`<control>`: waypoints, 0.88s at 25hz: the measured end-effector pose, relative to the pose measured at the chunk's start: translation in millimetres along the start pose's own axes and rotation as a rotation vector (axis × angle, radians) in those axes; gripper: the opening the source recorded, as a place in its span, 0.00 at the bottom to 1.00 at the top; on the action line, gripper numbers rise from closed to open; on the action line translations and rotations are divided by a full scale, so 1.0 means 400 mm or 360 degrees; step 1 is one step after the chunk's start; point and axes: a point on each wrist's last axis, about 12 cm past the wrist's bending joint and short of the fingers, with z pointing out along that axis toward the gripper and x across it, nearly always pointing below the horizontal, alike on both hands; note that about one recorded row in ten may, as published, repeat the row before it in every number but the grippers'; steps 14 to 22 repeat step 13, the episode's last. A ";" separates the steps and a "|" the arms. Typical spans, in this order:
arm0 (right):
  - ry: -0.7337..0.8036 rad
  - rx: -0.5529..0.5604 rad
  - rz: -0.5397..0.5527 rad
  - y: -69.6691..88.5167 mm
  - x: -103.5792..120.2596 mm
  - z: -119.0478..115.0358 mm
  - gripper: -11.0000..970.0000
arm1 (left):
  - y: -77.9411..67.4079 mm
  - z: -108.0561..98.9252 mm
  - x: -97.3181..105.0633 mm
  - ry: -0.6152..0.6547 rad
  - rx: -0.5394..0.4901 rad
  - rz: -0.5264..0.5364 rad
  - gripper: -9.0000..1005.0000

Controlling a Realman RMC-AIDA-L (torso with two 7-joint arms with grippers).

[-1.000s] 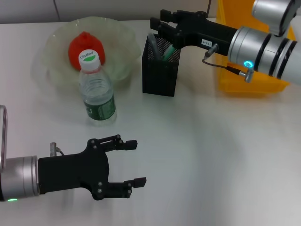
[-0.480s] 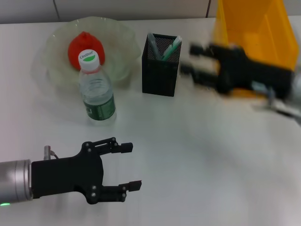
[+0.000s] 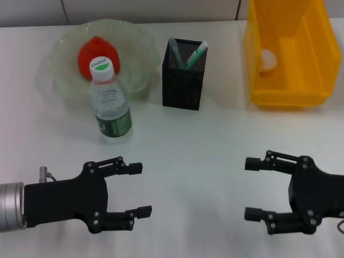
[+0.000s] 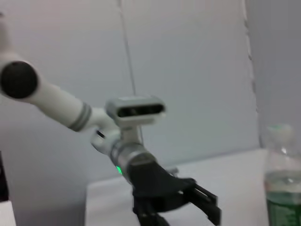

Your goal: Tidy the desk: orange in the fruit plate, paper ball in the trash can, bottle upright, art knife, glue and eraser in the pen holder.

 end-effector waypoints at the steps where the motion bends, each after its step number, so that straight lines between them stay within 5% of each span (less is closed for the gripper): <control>1: -0.0016 -0.0001 -0.0005 0.005 0.004 -0.002 0.87 | -0.001 -0.001 0.000 0.0000 0.0000 -0.0001 0.81; 22: 0.0038 0.0007 0.0047 -0.004 0.024 0.019 0.87 | -0.002 -0.003 0.000 -0.0003 0.0003 -0.0002 0.81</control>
